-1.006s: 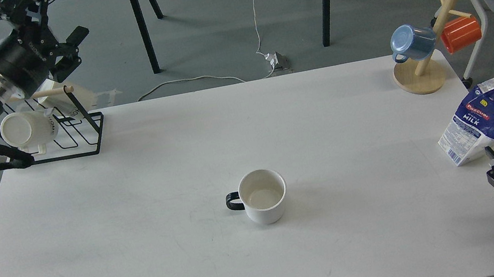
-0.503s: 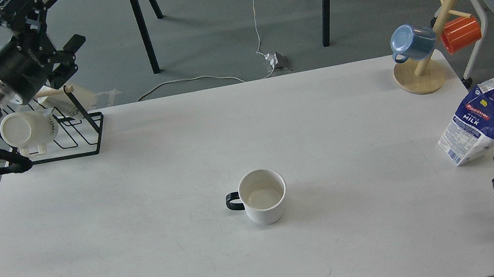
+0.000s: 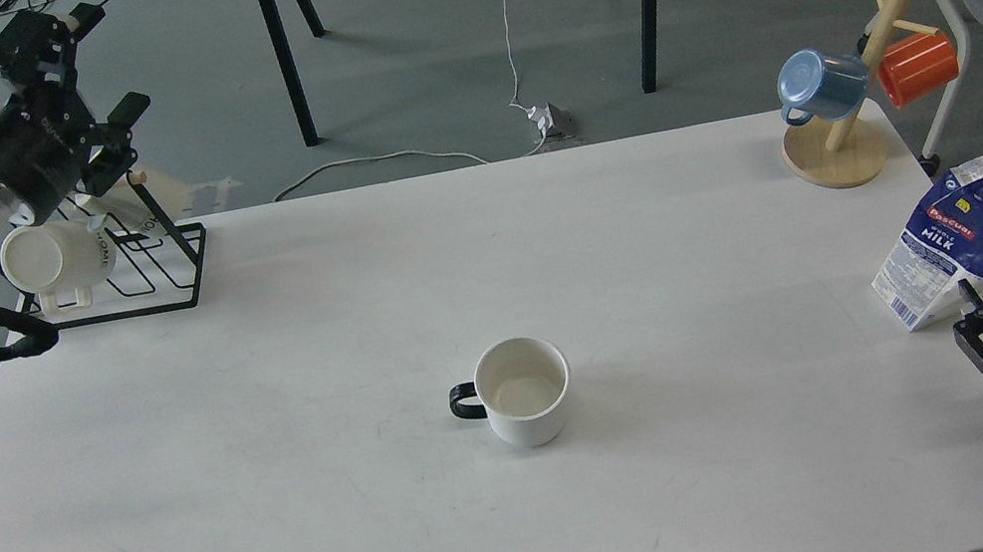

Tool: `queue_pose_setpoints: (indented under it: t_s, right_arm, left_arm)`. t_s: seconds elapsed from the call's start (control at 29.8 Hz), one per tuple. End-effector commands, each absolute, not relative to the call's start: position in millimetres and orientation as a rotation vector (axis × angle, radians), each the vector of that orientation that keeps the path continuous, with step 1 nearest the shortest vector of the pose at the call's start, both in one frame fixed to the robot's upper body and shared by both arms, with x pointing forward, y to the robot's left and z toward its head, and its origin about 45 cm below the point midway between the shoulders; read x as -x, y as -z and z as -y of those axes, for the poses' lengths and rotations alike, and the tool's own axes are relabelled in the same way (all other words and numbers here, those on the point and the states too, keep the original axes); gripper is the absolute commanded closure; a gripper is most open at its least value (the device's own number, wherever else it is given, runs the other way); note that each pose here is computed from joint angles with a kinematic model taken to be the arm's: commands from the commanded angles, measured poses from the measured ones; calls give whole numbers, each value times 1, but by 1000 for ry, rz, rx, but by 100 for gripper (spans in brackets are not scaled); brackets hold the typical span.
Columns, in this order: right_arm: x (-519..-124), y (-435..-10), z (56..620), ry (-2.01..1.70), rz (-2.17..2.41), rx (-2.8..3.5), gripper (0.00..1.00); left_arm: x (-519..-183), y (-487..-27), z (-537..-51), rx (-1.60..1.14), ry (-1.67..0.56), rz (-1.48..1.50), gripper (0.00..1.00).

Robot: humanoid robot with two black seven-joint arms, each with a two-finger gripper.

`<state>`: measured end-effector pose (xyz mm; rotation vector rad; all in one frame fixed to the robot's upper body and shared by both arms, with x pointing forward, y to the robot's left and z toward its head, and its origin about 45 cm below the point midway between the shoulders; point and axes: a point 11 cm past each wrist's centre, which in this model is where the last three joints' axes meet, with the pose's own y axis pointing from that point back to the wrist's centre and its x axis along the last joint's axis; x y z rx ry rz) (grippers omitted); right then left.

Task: Place cup and milk with both arms
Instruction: 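Reach the right gripper to the milk carton and grasp it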

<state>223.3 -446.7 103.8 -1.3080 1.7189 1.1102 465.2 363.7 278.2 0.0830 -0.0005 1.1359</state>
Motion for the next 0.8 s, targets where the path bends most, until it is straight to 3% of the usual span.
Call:
queue_pose_setpoints:
  t_s: [0.0,0.47,0.77]
  right_arm:
    - [-227,-104,456,-1079,-1741,1297,2]
    - [-253,-96,436,-1090,-1696,1307,3]
    - [-259,-91,433,-1082,-1693,1277,11]
  left_arm:
    - [-465,-278,-364,-80,-1137,-1,1]
    - [-465,-279,-367,-88,-1142,4,1]
    - [-465,-280,-368,-91,-1143,5,1]
